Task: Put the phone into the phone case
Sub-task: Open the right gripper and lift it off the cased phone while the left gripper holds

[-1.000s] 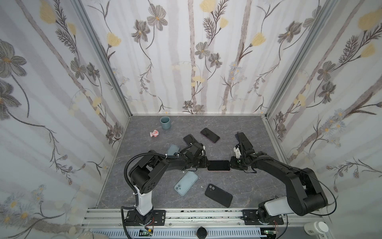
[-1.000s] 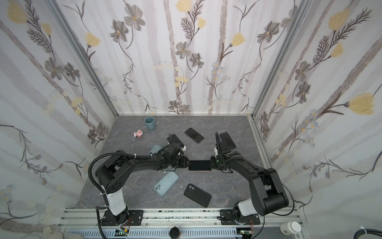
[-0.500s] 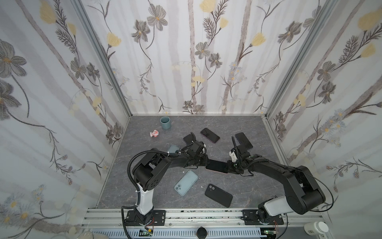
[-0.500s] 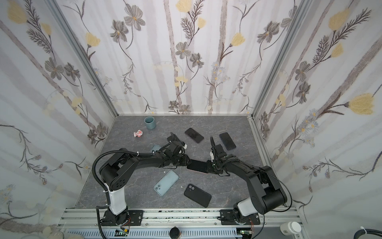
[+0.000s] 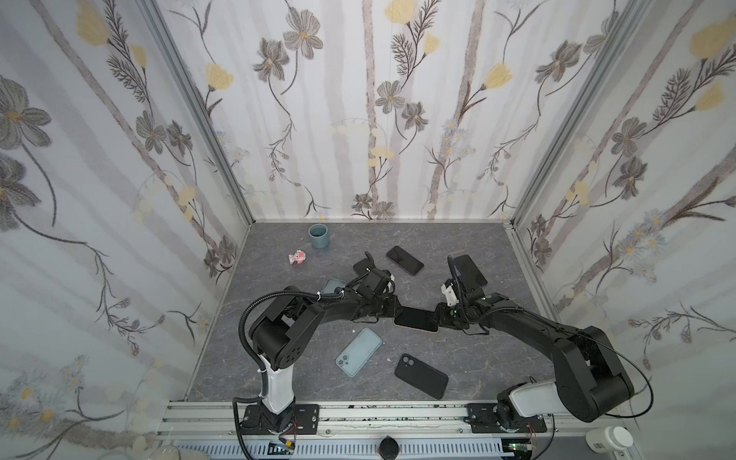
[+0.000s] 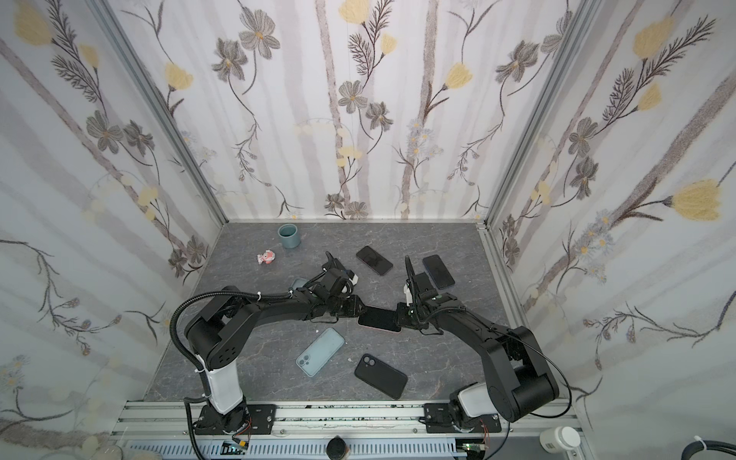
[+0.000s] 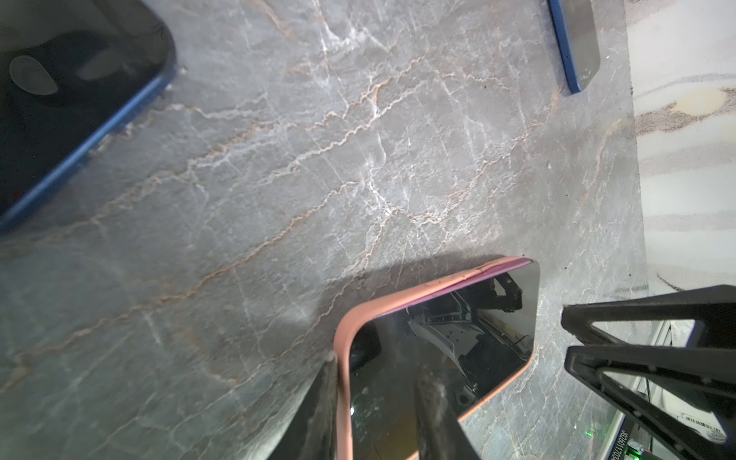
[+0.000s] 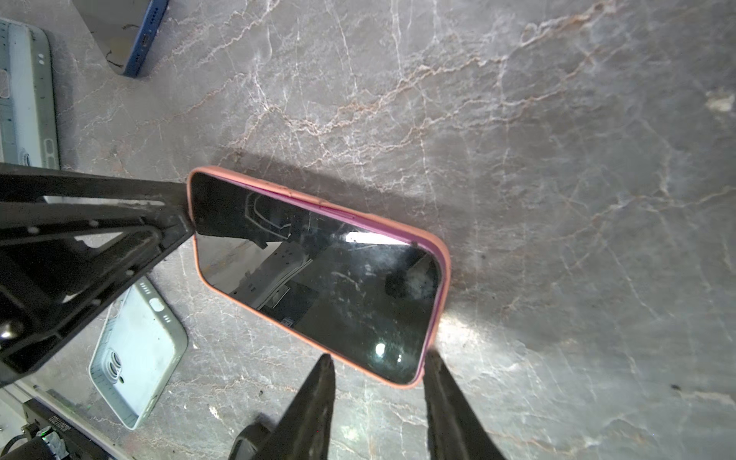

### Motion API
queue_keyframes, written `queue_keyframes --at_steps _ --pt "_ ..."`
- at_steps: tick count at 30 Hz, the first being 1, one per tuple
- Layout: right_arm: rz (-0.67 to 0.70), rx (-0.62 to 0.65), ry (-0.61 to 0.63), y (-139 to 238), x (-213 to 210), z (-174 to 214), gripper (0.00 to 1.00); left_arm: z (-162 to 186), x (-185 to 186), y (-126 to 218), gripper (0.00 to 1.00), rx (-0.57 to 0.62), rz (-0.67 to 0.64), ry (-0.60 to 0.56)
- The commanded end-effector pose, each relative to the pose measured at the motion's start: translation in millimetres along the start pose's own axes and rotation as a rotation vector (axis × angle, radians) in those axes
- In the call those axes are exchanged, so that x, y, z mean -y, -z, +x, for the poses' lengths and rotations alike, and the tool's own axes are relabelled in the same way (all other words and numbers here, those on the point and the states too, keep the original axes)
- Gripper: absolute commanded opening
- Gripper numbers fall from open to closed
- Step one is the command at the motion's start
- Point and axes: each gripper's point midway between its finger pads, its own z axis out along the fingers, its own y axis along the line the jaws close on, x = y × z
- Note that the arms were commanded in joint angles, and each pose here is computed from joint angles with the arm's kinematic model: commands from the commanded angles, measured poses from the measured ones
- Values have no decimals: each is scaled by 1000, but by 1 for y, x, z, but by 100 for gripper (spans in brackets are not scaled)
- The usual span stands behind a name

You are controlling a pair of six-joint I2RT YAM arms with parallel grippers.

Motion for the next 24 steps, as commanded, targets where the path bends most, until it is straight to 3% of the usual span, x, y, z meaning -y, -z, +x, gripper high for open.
queue_keyframes --at_steps 1,17,24 --pt "23 23 18 6 0 -8 41 -3 2 4 32 4 -1 -14" --pt "66 153 4 38 9 -27 44 -21 12 11 34 22 -1 -61" --pt "45 163 -28 39 16 -15 43 -21 15 6 35 32 33 -38"
